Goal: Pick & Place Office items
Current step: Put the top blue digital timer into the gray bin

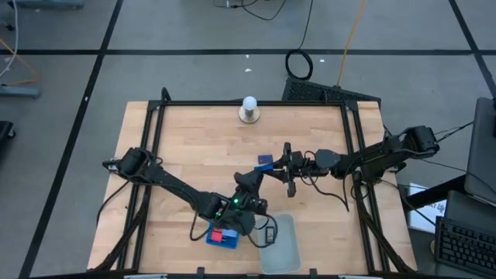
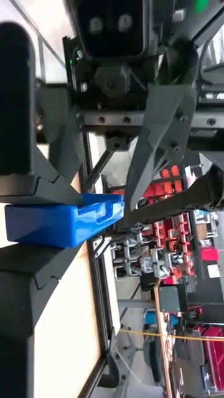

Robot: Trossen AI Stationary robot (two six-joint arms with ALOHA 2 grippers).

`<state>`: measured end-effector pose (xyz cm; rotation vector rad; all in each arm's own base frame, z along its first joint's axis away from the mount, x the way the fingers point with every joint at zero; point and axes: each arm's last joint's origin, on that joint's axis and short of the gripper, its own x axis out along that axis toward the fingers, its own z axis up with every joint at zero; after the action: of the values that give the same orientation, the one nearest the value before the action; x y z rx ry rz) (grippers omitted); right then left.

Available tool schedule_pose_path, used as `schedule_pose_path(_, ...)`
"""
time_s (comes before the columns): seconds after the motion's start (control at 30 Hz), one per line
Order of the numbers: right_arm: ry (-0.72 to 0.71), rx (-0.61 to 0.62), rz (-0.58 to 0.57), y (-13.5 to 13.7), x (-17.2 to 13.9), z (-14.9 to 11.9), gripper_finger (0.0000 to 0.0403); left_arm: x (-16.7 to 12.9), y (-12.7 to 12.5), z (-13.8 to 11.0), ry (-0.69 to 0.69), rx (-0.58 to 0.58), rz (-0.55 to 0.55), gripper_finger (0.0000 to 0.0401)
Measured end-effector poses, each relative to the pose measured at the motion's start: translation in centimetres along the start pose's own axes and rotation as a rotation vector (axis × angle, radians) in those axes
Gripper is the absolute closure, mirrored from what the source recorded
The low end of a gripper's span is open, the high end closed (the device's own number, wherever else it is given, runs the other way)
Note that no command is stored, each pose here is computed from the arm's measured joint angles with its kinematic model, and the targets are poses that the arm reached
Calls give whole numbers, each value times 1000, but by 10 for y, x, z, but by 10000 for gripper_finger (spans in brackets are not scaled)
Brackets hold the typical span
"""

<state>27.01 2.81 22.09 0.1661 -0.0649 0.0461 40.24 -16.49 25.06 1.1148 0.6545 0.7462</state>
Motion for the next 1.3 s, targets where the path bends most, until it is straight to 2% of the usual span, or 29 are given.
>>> schedule_pose_path(0.07,10,-13,-4,0,0,-1,347,-7,8,1,-14,-37,0,197)
schedule_pose_path(0.13,33,-18,-9,-1,0,-3,351,-16,22,2,-61,-128,-27,201)
schedule_pose_path(0.23,23,-18,-8,0,-2,1,349,-30,46,-2,-155,-256,-125,209)
schedule_pose_path(0.37,38,-19,-9,0,-7,6,334,-44,84,-22,-239,-389,-344,220)
schedule_pose_path(0.5,46,-19,-6,2,-14,14,344,-48,124,-53,-237,-540,-603,231)
schedule_pose_path(0.6,64,-20,9,4,-18,18,351,-49,142,-73,-231,-633,-714,239)
schedule_pose_path(0.7,63,-17,72,6,-23,23,348,-52,146,-91,-279,-663,-710,246)
schedule_pose_path(0.8,71,-12,141,10,-26,27,337,-53,138,-113,-364,-709,-675,249)
schedule_pose_path(0.97,96,-12,213,19,-32,28,345,-46,117,-165,-448,-882,-588,239)
schedule_pose_path(1.2,151,26,257,30,-37,25,342,-38,87,-229,-526,-1217,-475,217)
schedule_pose_path(1.3,164,45,297,40,-40,24,330,-37,74,-248,-534,-1274,-462,209)
